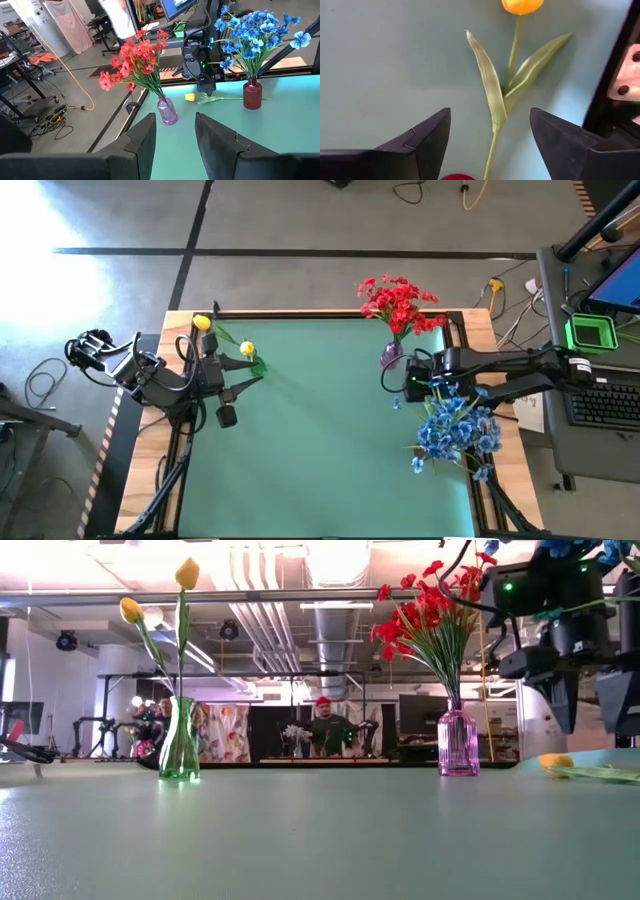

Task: Sort flowers into vase by color
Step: Put the yellow tulip into the green vase

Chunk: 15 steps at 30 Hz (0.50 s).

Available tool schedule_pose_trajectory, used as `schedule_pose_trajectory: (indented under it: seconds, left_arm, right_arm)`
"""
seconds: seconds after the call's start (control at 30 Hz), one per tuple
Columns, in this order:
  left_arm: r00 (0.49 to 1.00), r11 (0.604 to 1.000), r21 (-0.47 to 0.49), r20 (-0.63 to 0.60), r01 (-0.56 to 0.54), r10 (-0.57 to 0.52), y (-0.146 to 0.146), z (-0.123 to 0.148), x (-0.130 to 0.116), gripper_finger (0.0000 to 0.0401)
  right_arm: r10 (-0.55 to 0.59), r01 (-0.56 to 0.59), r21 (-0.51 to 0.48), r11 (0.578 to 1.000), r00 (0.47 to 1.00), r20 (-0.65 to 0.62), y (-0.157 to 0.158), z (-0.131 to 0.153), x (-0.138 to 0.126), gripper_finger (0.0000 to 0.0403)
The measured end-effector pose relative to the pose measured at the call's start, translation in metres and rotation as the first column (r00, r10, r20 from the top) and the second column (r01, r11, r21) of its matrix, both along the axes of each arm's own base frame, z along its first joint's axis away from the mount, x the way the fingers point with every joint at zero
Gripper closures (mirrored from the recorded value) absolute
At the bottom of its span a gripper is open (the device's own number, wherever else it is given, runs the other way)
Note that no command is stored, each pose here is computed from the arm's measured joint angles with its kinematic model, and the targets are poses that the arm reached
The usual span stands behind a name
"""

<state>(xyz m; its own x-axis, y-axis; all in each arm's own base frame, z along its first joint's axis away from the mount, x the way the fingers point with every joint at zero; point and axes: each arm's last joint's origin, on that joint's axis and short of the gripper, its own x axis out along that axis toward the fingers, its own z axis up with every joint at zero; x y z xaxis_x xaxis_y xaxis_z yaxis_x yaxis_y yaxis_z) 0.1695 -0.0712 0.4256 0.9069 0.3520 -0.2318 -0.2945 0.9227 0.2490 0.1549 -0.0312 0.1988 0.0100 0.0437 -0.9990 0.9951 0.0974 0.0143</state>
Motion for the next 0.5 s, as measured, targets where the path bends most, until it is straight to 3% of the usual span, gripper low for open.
schedule_pose_trajectory:
  seconds: [0.5]
  left_arm:
    - [1.0, 1.0, -0.007, -0.01, -0.005, 0.004, 0.0, -0.002, -0.001, 0.0278]
  right_arm:
    - [-0.004, 0.004, 0.007, 1.0, 0.999, -0.052, -0.001, -0.04, 0.002, 0.0151]
